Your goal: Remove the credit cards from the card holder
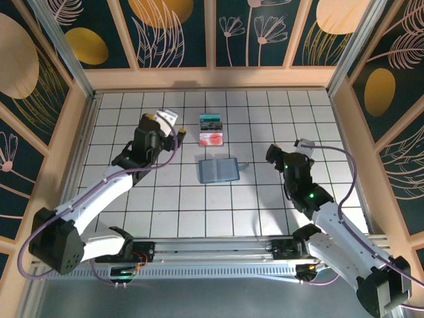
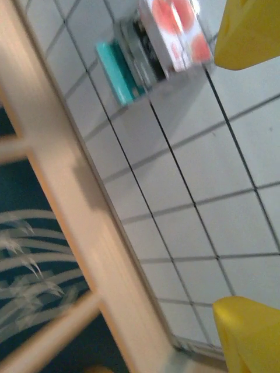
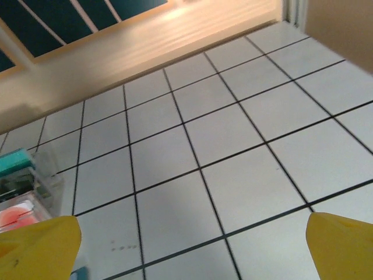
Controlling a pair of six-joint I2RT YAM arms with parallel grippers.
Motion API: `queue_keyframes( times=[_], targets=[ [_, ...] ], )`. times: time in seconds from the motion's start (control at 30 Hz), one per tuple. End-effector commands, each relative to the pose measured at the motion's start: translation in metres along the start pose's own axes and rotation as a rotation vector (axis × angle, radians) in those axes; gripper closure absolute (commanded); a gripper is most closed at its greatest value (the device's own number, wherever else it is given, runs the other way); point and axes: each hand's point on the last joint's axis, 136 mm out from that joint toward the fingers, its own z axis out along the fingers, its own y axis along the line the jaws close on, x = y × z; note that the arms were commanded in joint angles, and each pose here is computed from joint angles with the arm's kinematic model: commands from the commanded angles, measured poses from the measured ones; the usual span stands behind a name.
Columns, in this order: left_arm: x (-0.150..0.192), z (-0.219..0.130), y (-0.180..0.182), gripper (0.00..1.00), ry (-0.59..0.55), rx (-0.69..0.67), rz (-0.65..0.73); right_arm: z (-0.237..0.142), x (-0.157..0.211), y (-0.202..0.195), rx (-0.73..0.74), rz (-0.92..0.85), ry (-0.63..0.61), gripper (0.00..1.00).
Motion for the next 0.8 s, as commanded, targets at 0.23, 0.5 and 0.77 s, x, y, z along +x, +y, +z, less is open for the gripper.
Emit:
queue_keyframes(
  times=[0.23,0.5,0.77],
  targets=[
    [0.072,-0.033,0.105,0.01,-0.067,-0.463,-0.367,0.009,-0.027,-0.045,0.121,-0.074,-0.24,0.01],
    [0.104,-0.043,0.136,0.01,-0.233,-0.552,-0.419,0.014,-0.034,-0.064,0.126,-0.036,-0.346,0.01],
    [0.12,-0.022,0.133,0.01,-0.259,-0.513,-0.397,0.011,-0.041,-0.067,0.119,-0.076,-0.431,0.01]
  ],
)
